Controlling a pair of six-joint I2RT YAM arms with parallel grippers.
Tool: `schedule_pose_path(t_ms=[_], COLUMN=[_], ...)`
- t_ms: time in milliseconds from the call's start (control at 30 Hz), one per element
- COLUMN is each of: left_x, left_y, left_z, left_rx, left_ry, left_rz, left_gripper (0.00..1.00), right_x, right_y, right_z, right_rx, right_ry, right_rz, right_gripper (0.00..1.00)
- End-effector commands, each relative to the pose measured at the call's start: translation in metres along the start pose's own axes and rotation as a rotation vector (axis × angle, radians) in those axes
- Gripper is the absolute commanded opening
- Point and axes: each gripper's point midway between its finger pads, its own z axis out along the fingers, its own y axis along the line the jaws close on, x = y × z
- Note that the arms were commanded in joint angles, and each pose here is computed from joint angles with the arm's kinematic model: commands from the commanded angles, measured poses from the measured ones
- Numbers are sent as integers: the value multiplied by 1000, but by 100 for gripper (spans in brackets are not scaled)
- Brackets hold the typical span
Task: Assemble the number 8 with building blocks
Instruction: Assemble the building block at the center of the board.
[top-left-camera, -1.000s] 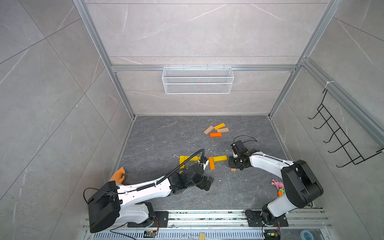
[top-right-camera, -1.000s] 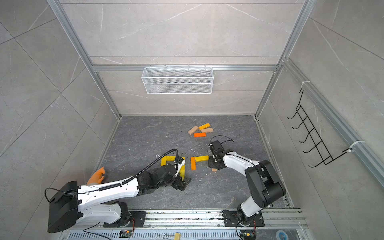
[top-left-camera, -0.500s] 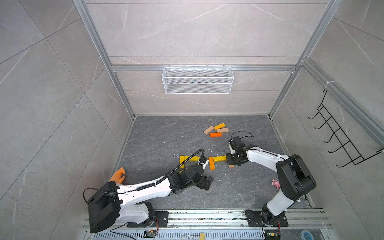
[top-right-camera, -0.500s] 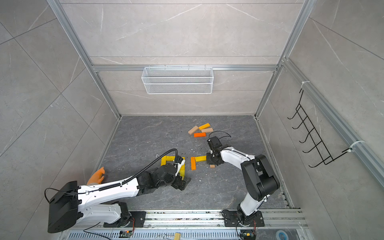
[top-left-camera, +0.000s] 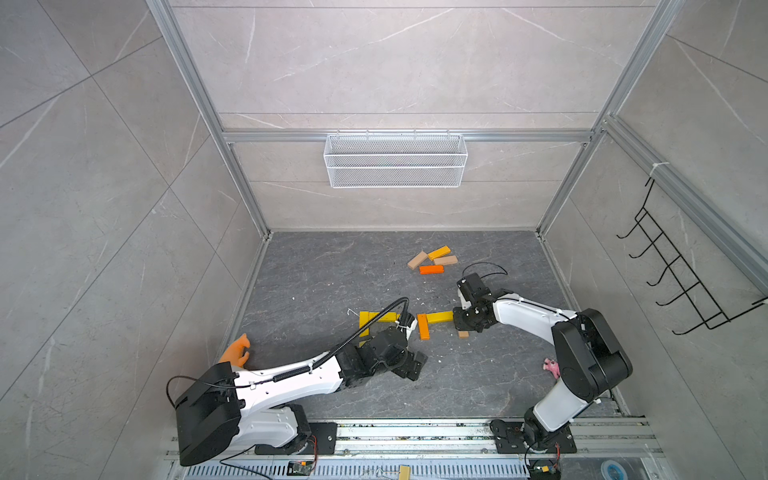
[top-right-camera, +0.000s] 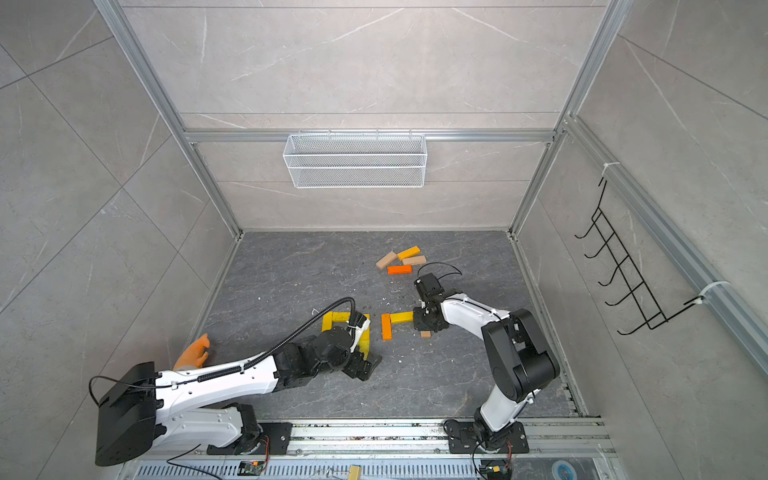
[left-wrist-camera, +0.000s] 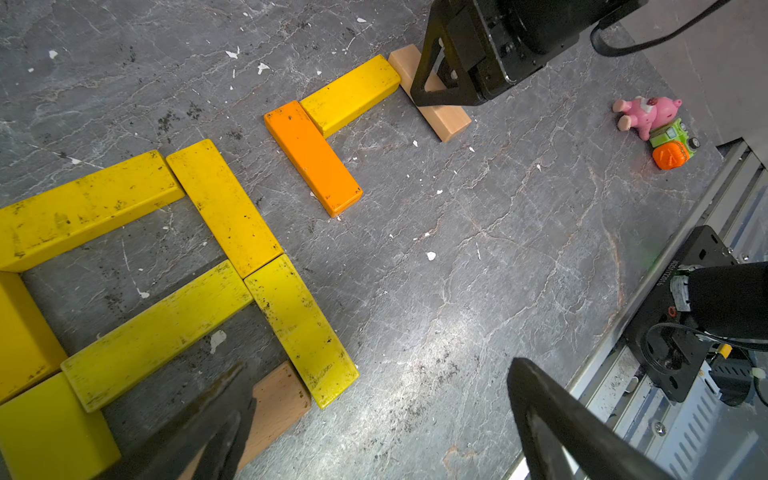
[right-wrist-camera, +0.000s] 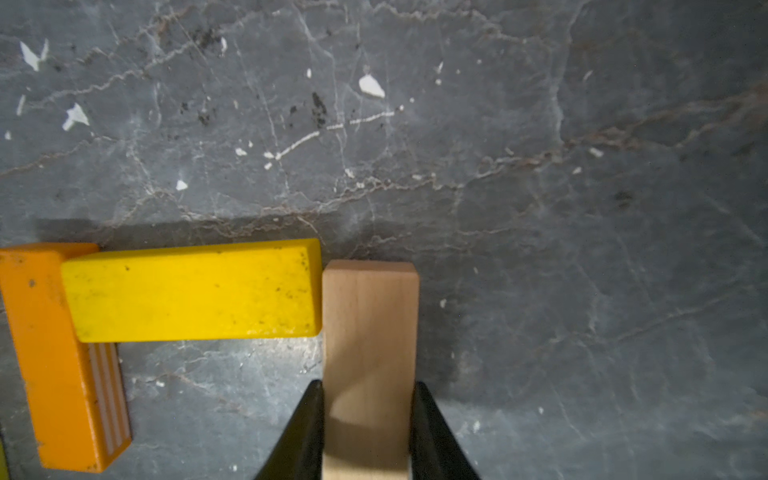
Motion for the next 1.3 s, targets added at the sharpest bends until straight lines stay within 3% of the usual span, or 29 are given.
schedule_pose_path(t_ms=[0, 1267], left_x=[-13, -14], left_y=[-7, -9], left_z=[-5, -5], left_rx=[39, 47], left_ry=[-50, -49], left_rz=[-24, -21], left_gripper=[97, 97], right_x=[-2, 0], right_y=[3, 3], right_z=[-3, 4], right_rx=[-14, 47], right_ry=[14, 41], right_rz=[-18, -40], right_gripper=[28, 33])
